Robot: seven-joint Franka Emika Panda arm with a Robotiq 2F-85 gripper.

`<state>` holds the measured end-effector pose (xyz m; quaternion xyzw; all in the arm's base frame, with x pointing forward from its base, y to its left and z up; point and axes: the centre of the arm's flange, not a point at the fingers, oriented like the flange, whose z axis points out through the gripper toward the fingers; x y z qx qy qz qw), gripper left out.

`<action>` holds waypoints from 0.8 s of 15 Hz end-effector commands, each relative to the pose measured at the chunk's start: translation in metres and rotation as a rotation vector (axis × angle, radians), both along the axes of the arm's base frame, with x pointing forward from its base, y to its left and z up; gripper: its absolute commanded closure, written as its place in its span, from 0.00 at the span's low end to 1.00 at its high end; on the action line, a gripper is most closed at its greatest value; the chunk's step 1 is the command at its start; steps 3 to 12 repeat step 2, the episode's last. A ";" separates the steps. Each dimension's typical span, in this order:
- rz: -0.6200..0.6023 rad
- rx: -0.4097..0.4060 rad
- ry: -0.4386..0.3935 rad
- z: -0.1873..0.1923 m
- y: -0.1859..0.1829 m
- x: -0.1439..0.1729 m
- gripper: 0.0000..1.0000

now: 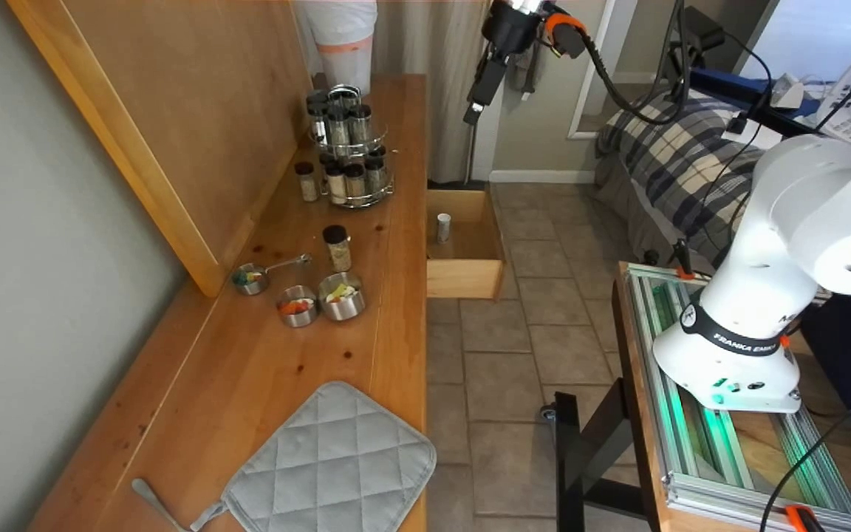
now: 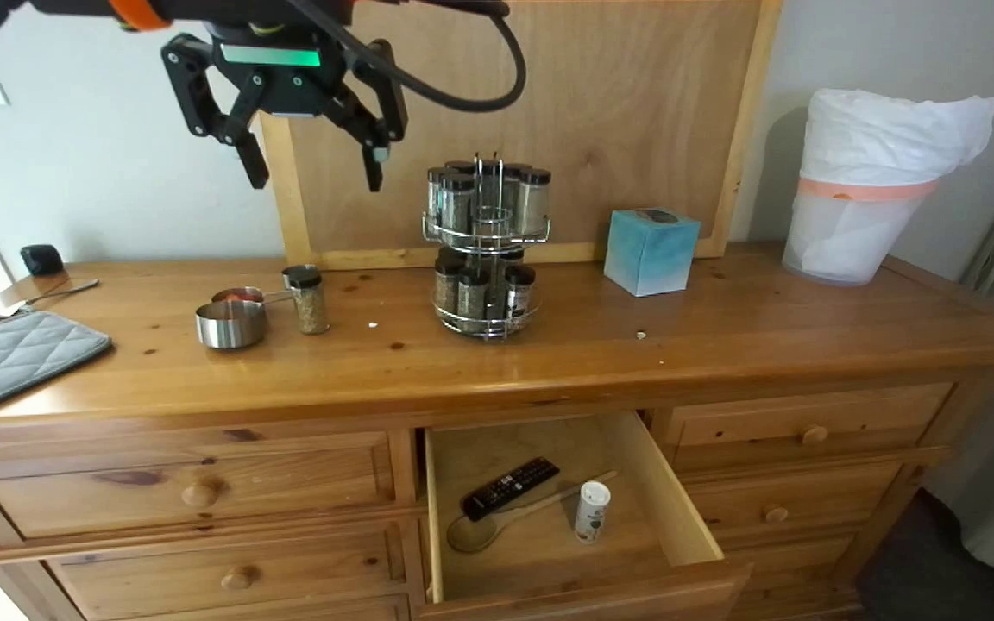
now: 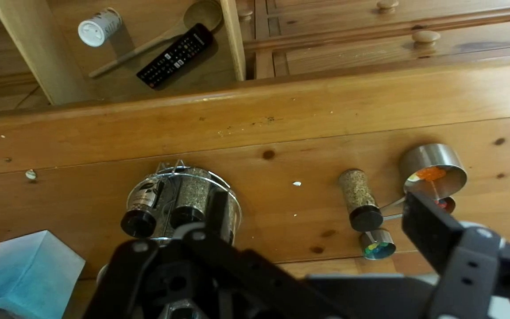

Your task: Remove one container from the salt rack and put it on the table

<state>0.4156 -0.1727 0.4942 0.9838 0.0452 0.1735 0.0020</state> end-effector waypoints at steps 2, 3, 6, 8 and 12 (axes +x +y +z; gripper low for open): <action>0.002 0.002 0.008 -0.004 0.001 0.000 0.00; 0.002 0.002 0.008 -0.004 0.001 0.000 0.00; 0.002 0.002 0.008 -0.004 0.001 0.000 0.00; 0.002 0.002 0.008 -0.004 0.001 0.000 0.00; 0.002 0.002 0.008 -0.004 0.001 0.000 0.00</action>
